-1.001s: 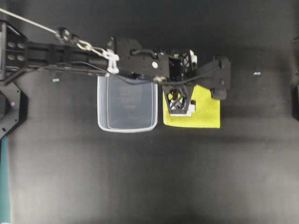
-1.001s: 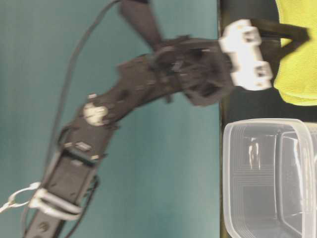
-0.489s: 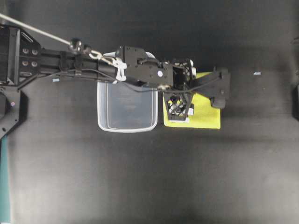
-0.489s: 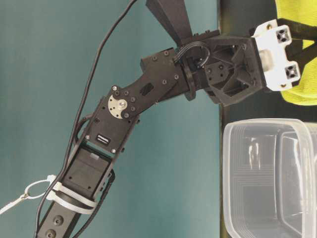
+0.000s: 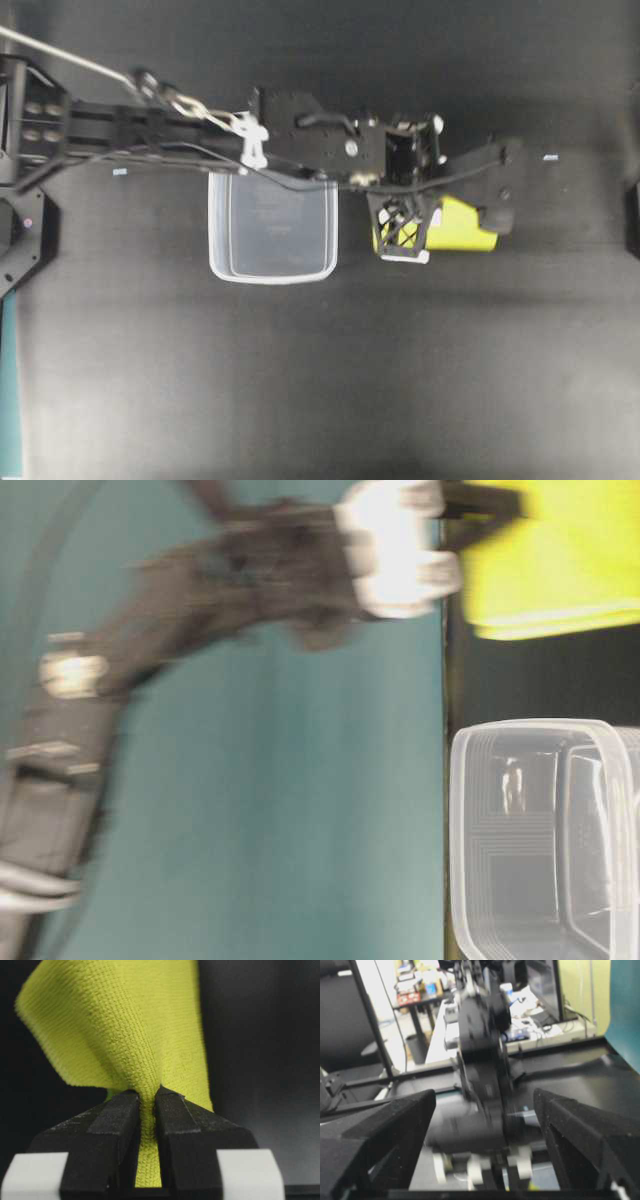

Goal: Place the yellow towel into the container with the left arm.
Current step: 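Lift the towel and carry it left over the clear container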

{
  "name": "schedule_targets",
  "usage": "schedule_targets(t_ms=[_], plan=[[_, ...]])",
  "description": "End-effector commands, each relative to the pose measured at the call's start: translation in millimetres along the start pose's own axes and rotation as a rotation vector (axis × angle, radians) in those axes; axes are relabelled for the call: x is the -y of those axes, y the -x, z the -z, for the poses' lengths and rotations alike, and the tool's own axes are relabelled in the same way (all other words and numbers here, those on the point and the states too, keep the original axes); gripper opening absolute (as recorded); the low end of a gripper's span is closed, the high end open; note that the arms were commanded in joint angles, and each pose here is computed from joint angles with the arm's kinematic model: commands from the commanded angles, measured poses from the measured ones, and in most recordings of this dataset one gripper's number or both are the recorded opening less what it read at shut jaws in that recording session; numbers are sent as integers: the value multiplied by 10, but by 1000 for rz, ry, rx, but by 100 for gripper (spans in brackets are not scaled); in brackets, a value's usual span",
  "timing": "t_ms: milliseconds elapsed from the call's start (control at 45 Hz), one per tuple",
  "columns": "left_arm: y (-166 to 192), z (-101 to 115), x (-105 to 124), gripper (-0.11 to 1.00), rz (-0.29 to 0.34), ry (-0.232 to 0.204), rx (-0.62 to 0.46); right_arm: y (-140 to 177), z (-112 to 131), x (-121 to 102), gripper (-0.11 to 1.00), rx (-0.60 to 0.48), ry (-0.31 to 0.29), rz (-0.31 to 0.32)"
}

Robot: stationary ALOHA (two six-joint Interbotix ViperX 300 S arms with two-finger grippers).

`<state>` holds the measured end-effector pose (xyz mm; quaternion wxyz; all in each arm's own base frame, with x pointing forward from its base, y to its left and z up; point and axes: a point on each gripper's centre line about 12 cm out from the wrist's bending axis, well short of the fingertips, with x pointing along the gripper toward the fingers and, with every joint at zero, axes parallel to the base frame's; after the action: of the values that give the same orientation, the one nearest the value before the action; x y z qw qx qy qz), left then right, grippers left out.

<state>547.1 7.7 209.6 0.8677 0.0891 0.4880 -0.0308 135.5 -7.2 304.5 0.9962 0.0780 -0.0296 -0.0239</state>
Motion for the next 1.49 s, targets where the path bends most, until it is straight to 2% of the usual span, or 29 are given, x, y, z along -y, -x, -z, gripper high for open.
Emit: schedule_targets(t_ms=[0, 133, 245, 512, 645, 712, 845, 1112, 1468], plan=[[620, -228, -60, 7, -17, 1, 70, 7, -90, -10, 76, 26, -3, -1], [1084, -169, -106, 7, -17, 14, 34, 21, -106, -13, 76, 38, -3, -3], [1370, 58, -93, 7, -7, 22, -44, 22, -116, -14, 76, 43, -3, -4], [1430, 762, -39, 7, 5, 46, -159, 22, -126, -16, 76, 47, -3, -4], [1392, 1046, -16, 7, 3, 48, -161, 22, -123, -15, 76, 49, -3, -4], [1366, 1117, 0, 7, -2, 35, -134, 25, -125, -15, 76, 51, -3, -5], [1236, 1253, -5, 7, -14, 42, -85, 21, -119, -14, 76, 49, -3, -4], [971, 1491, 38, 7, -1, 45, -149, 25, -125, -15, 76, 51, -3, -5], [780, 1533, 51, 7, -3, 43, -125, 25, -133, -17, 76, 54, -4, -5]])
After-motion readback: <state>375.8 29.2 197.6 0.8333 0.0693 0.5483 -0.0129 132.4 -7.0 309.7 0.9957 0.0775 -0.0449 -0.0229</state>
